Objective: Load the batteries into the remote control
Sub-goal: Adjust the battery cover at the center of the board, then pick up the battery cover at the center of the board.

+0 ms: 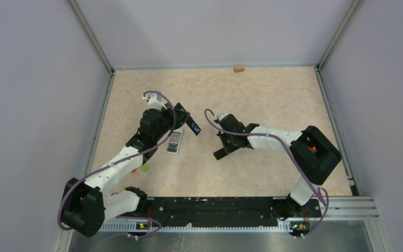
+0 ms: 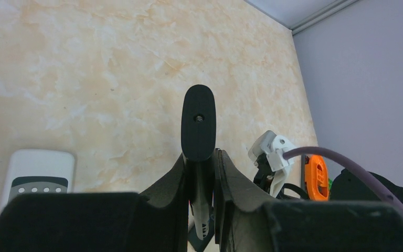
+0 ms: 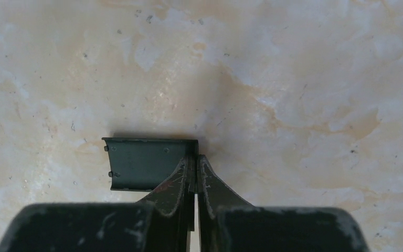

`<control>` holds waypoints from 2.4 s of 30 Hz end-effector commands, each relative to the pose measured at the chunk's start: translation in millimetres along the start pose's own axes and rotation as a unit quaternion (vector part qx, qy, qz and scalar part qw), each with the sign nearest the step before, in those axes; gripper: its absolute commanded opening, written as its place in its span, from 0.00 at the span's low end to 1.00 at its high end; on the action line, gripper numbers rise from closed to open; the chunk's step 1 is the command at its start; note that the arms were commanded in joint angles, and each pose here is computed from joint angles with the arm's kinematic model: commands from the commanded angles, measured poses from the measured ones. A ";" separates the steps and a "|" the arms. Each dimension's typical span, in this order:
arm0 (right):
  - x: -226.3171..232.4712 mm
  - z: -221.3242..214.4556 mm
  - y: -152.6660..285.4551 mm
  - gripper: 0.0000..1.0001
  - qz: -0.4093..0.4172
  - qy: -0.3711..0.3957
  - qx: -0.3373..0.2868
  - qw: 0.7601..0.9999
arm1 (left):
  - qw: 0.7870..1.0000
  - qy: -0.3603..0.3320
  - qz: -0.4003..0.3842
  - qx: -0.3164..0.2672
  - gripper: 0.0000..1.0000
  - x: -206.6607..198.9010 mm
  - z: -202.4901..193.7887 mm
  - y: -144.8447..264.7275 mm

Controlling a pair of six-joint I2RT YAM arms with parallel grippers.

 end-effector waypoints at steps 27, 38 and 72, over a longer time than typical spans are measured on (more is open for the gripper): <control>-34.2 34.0 58.6 0.40 -0.047 -0.423 -0.183 0.886 | 1.000 -0.006 -0.025 -0.004 0.00 -1.4 -0.8 5.6; -47.1 55.4 17.5 0.05 -0.100 -0.232 -0.086 0.964 | 1.000 -0.010 -0.020 -0.004 0.00 -0.6 0.2 6.3; 18.9 16.1 44.3 0.40 0.068 0.189 -0.019 0.979 | 0.992 0.011 0.109 -0.065 0.00 19.6 20.7 29.3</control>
Point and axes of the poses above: each gripper's point midway between its finger pads, its own y axis back along the fingers, its own x axis along the line the jaws close on, z = x × y, the point moved 10 cm from there along y, back along the fingers, and after that the axes turned 12 degrees about -y, right-handed, at the moved point
